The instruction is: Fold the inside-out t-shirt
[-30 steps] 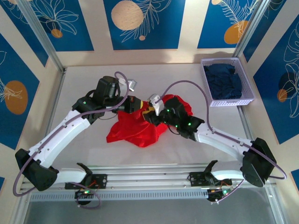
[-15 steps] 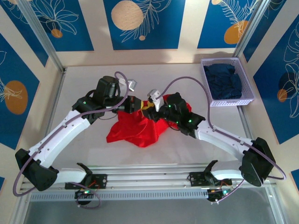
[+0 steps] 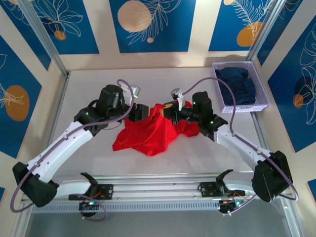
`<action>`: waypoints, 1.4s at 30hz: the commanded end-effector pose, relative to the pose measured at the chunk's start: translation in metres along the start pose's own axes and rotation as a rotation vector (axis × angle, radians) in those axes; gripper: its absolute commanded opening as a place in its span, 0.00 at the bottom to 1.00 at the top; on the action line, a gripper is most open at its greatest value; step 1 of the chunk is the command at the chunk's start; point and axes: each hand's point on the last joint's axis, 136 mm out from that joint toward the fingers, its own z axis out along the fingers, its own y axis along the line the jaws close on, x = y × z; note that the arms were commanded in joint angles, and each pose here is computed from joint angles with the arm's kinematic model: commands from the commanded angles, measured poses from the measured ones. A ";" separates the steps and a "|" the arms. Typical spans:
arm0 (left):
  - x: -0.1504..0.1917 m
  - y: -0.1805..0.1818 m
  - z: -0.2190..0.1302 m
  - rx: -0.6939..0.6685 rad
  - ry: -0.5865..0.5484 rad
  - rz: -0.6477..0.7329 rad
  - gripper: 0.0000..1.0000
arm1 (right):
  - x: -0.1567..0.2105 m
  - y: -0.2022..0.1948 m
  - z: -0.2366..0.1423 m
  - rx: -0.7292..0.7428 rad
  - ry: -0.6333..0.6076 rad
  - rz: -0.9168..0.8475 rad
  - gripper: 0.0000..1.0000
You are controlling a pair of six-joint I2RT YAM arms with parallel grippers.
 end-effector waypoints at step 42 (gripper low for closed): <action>0.009 -0.079 -0.035 0.514 0.037 0.178 0.00 | -0.003 -0.025 -0.028 0.008 -0.002 0.101 0.00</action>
